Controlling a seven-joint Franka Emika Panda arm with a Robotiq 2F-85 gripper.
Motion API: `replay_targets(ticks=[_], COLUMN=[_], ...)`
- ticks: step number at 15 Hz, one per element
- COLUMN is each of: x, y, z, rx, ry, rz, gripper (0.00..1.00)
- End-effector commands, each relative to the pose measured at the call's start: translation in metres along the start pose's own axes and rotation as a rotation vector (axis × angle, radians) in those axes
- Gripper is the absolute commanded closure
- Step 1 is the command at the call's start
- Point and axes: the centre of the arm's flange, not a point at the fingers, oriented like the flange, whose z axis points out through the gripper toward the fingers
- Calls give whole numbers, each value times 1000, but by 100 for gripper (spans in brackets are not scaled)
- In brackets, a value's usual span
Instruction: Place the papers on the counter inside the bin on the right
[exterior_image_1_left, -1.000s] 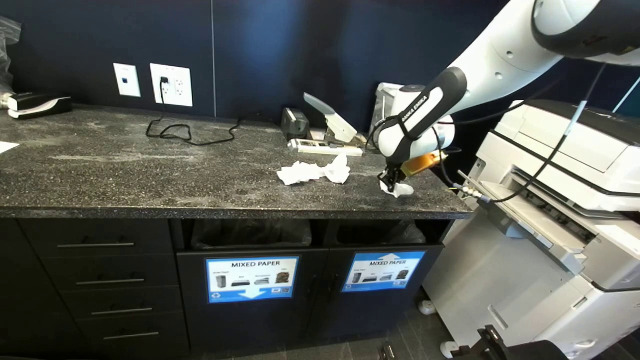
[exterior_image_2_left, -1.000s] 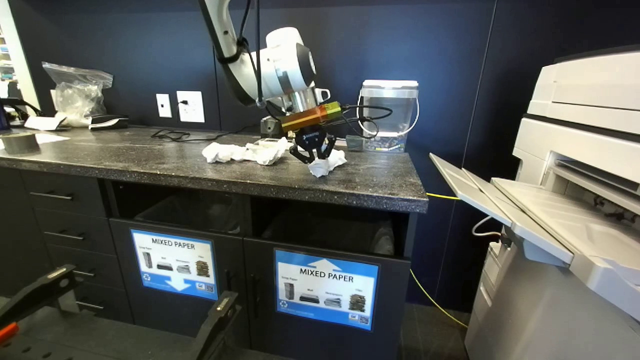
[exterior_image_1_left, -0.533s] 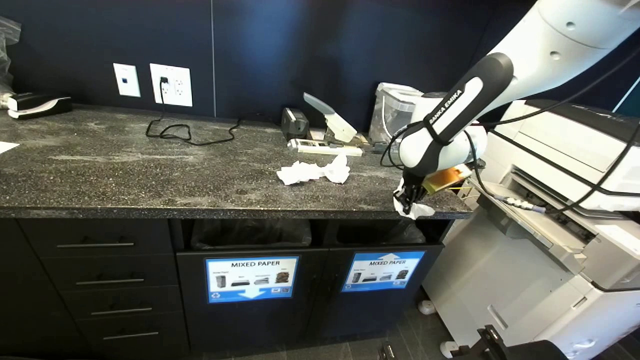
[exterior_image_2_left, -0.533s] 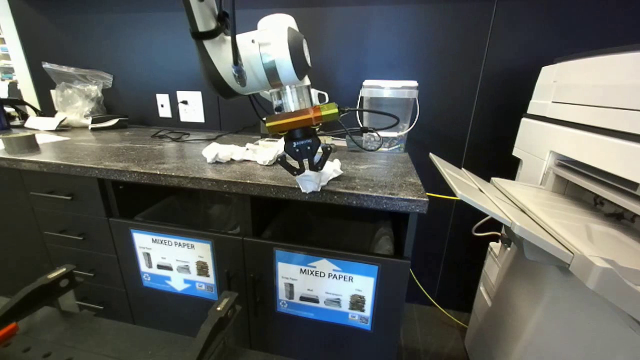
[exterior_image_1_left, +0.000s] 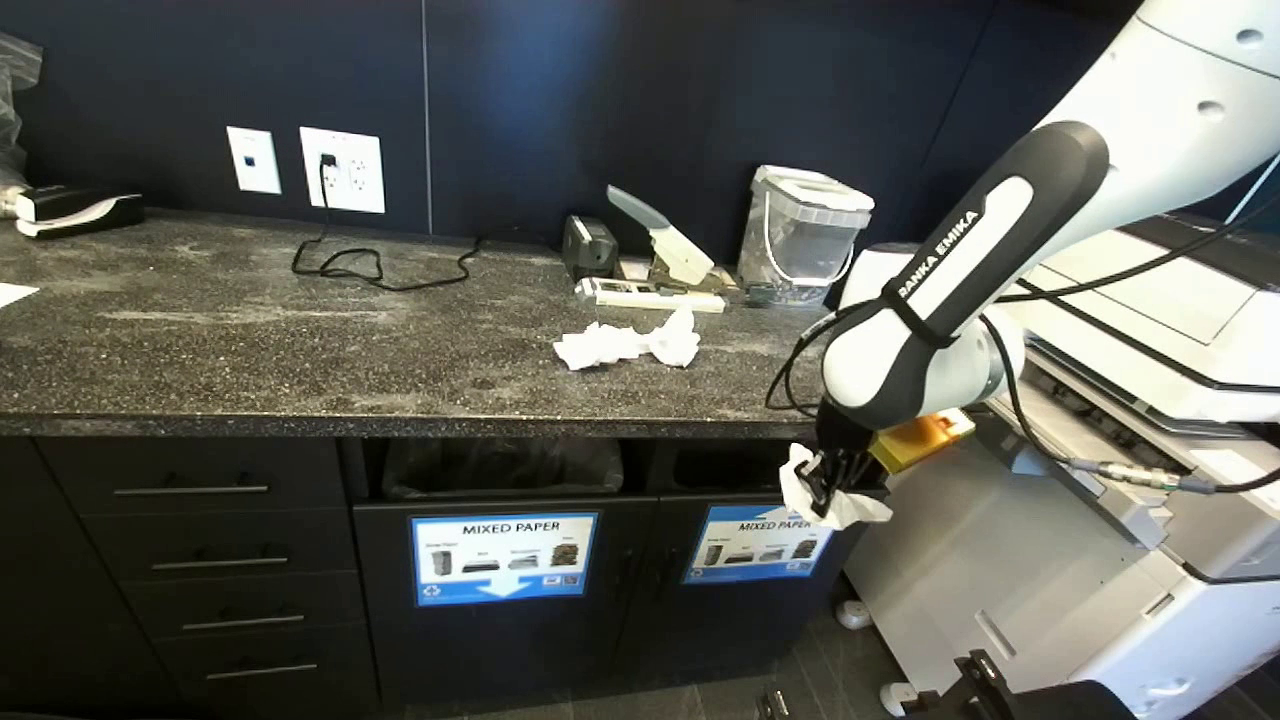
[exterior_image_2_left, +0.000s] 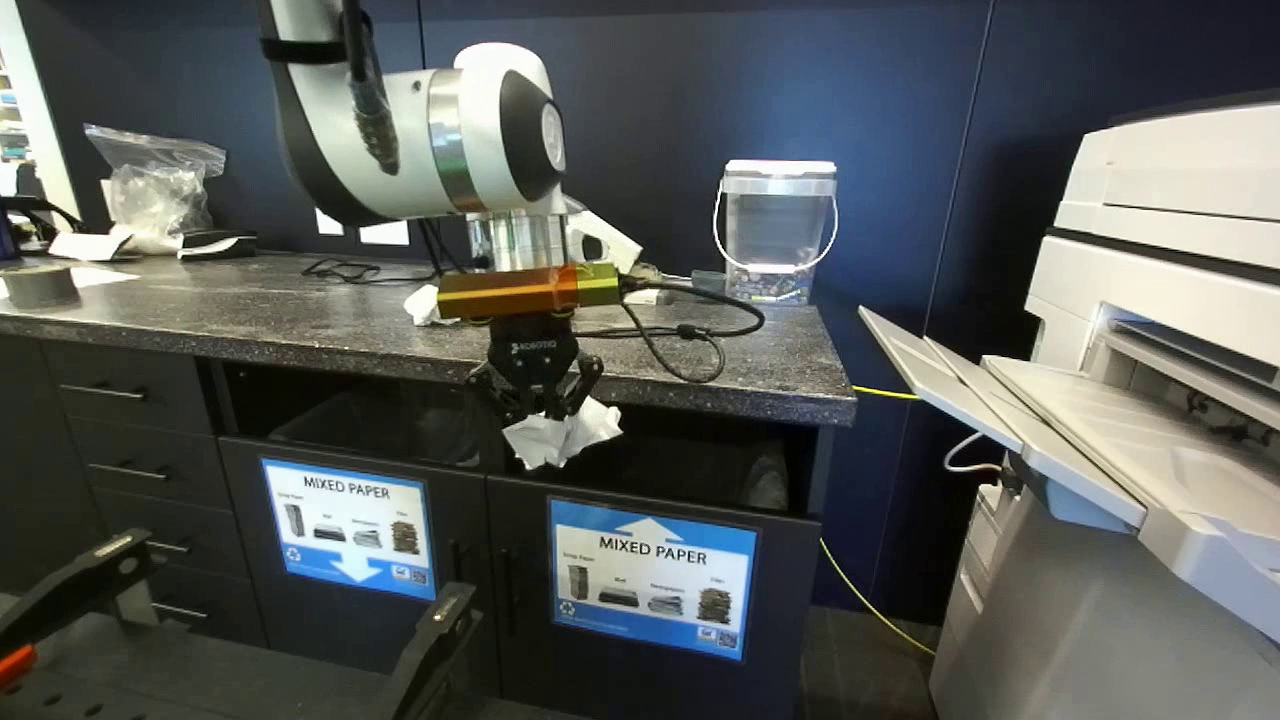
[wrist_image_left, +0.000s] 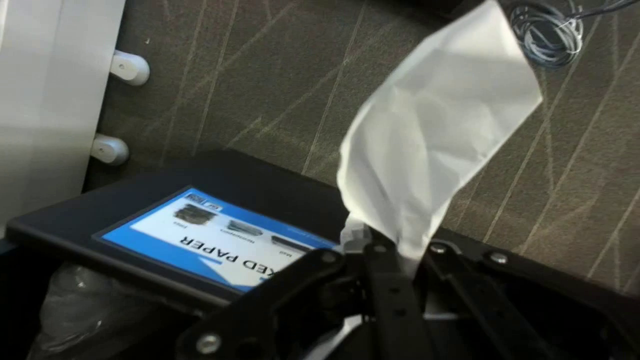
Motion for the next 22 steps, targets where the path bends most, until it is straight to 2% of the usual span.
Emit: replay_targets(ticks=[1, 6, 10, 18, 22], x=[-22, -3, 13, 38, 50], y=[-16, -18, -20, -3, 10], z=[11, 48, 80, 108, 121], rx=[59, 89, 80, 13, -27], ry=[45, 158, 287, 616, 742], rz=[8, 129, 257, 502, 621], gripper=[92, 92, 92, 93, 92])
